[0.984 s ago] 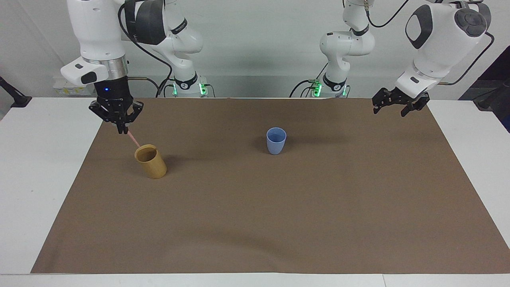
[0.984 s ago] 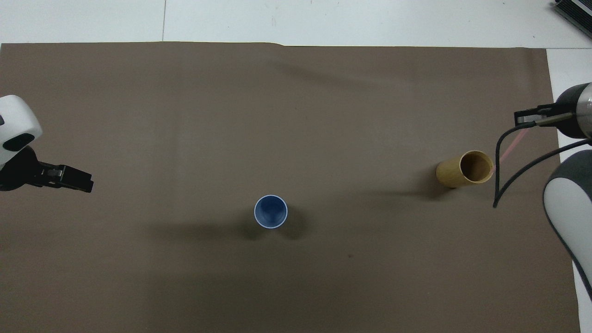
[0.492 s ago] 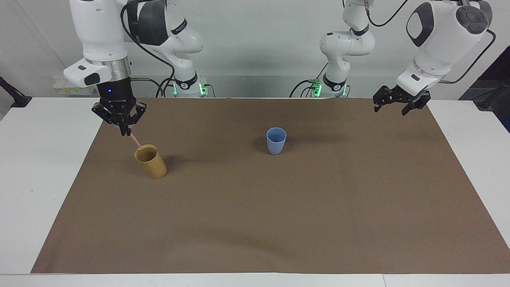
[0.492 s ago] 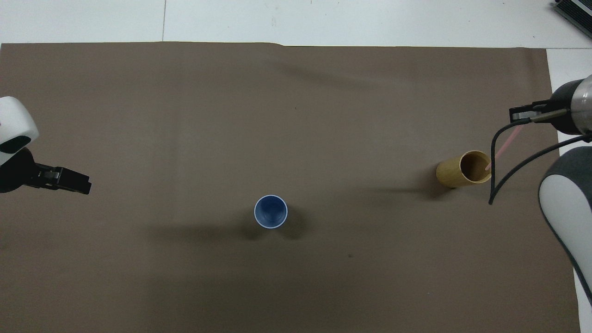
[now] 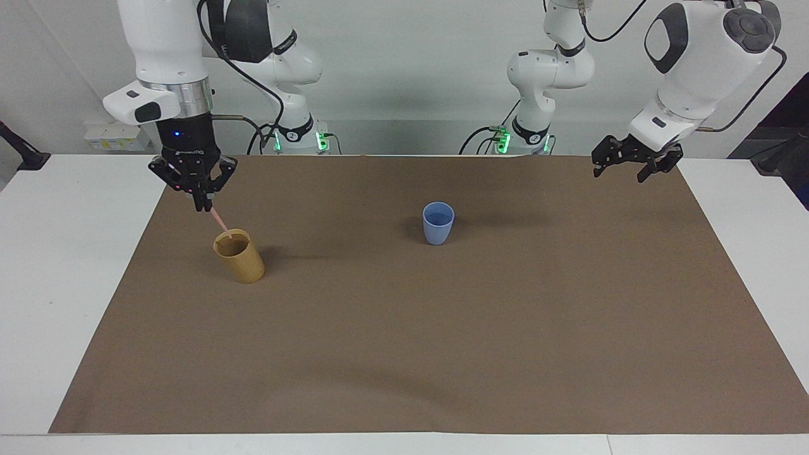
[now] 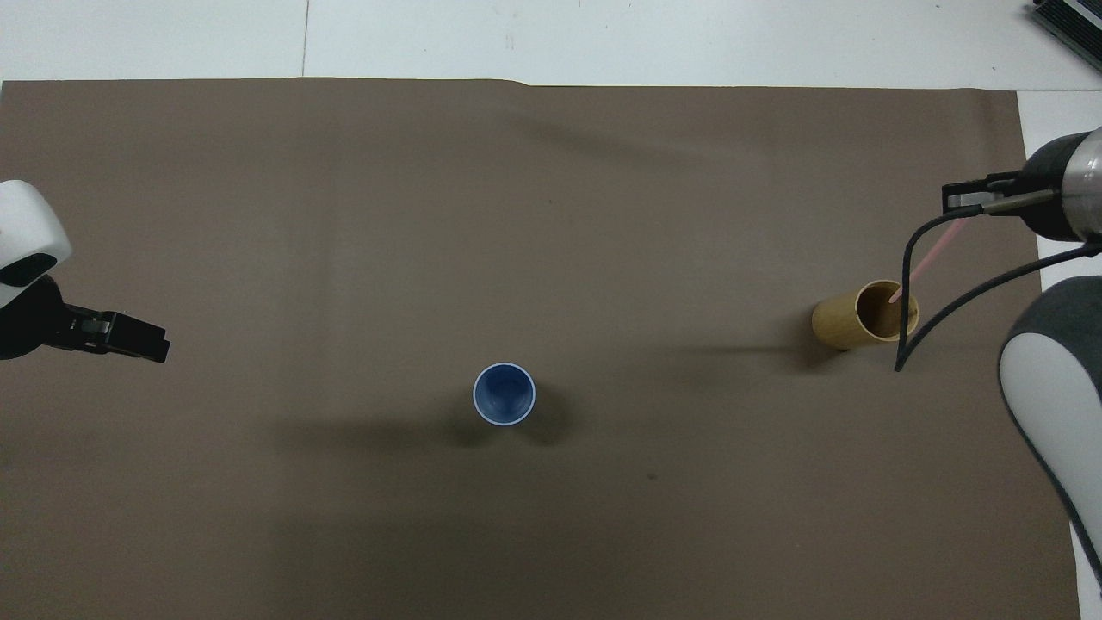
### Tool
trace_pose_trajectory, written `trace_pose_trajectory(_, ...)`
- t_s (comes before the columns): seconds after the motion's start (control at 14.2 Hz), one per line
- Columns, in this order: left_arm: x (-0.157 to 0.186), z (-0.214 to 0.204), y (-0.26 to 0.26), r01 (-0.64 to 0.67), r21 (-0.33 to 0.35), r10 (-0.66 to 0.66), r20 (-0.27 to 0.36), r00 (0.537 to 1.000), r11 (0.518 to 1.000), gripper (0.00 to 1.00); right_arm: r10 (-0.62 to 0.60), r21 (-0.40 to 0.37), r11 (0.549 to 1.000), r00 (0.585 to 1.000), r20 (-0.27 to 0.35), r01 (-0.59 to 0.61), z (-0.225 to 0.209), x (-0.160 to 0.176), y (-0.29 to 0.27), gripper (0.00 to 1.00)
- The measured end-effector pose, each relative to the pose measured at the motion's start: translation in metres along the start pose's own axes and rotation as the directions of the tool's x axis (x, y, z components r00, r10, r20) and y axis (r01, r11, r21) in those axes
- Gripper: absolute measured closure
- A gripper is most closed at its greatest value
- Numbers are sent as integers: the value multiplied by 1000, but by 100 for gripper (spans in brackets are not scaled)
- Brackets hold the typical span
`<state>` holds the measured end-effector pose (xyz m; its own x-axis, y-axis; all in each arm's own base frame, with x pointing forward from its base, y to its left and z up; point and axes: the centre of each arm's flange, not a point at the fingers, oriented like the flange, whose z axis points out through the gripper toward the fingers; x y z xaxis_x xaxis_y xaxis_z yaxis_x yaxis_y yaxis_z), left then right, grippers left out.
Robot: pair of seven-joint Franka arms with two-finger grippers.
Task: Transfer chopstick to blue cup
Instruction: 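Grasp the pink stick with the right gripper and lift it out, then carry the pink stick with the right gripper over the blue cup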
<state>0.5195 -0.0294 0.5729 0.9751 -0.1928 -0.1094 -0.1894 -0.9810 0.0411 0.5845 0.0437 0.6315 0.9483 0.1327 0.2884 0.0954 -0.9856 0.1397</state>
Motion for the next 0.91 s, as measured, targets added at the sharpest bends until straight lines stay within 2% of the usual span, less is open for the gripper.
trace_pose_trajectory(0.14, 0, -1, 0, 0, 0, 0, -2, 1000, 1000, 0, 29, 25, 999, 1000, -3, -29, -3, 1, -19, 91)
trace_pose_trajectory(0.35, 0, -2, 0, -1, 1, 1, -4, 1000, 1000, 0, 104, 121, 987, 995, 9, -104, -8, 1, -53, 91)
trace_pose_trajectory(0.49, 0, -2, 0, -1, 1, 1, -5, 1000, 1000, 0, 126, 212, 969, 992, 27, -129, -13, 0, -77, 91)
trace_pose_trajectory(0.63, 0, -2, 0, -1, 1, 1, -5, 1000, 1000, 0, 170, 269, 947, 984, 49, -177, -19, -1, -97, 91)
trace_pose_trajectory(0.91, 0, -2, 0, -1, 1, 1, -5, 1000, 1000, 0, 319, 300, 892, 941, 111, -337, -37, -10, -152, 91)
